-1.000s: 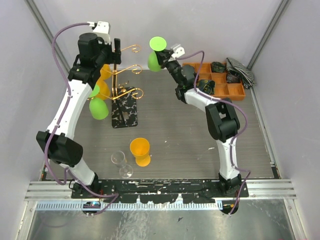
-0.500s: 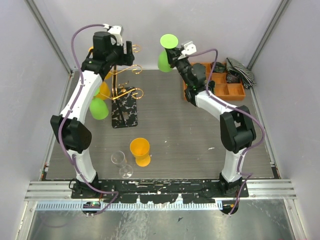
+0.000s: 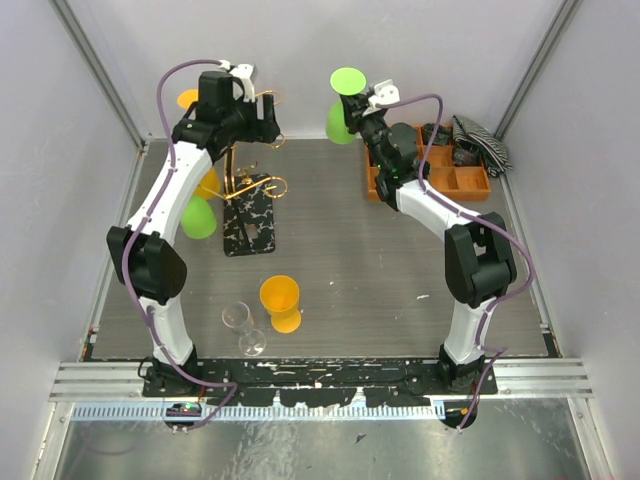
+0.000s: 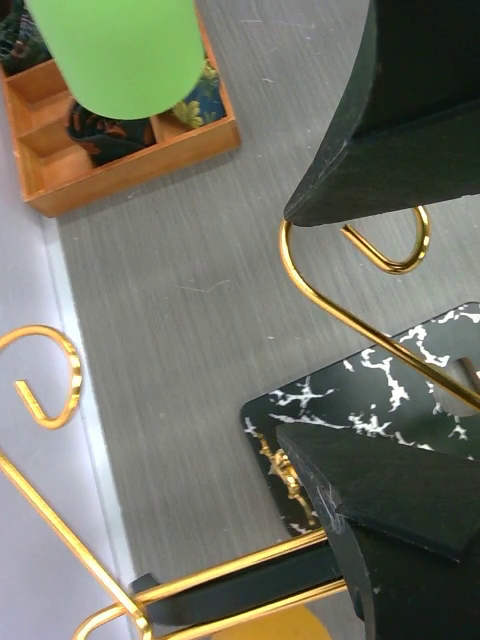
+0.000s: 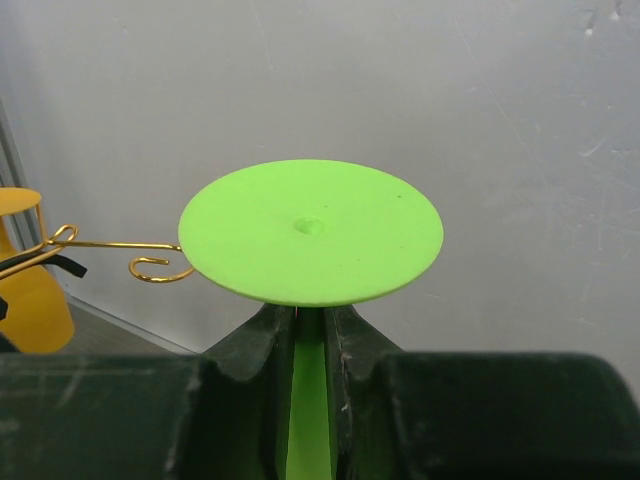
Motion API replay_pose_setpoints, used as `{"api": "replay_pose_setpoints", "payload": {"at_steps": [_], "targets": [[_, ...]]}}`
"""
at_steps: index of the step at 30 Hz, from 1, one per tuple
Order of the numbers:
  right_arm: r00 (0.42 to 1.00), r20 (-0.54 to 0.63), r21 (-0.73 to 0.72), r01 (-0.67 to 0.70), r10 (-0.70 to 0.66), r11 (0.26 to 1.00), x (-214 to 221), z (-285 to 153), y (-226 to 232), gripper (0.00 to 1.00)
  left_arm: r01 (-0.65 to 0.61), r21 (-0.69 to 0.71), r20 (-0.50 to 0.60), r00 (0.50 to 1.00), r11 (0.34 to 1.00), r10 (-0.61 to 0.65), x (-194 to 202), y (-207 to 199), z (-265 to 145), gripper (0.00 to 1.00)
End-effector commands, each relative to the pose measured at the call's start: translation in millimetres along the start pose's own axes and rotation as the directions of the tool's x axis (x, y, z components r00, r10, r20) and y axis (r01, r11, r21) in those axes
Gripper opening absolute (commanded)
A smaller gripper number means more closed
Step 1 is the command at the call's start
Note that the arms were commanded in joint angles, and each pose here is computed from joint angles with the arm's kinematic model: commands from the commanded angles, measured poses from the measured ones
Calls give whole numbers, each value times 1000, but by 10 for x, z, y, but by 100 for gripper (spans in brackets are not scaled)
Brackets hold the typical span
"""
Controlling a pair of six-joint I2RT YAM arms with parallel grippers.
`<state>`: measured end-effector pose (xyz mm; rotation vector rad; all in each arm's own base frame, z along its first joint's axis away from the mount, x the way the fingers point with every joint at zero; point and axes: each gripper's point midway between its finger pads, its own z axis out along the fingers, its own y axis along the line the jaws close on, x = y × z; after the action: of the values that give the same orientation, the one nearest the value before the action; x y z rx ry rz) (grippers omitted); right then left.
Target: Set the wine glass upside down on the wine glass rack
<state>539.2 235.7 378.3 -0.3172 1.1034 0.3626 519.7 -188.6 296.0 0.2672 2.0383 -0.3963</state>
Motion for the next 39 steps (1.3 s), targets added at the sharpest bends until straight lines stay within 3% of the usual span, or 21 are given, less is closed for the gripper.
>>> {"api": "replay_pose_setpoints", "payload": {"at_steps": [1, 16, 39], "targets": [[994, 105, 24, 13, -16, 1000, -512, 24, -60, 1, 33, 33, -44, 999, 999, -32, 128, -87, -199, 86], [998, 70, 38, 1, -4, 999, -428, 13, -82, 1, 86, 53, -121, 990, 995, -79, 427, -180, -580, 86], [999, 32, 39, -12, 10, 999, -386, 0, -93, 1, 107, 82, -250, 965, 991, -83, 759, -243, -731, 87]]}}
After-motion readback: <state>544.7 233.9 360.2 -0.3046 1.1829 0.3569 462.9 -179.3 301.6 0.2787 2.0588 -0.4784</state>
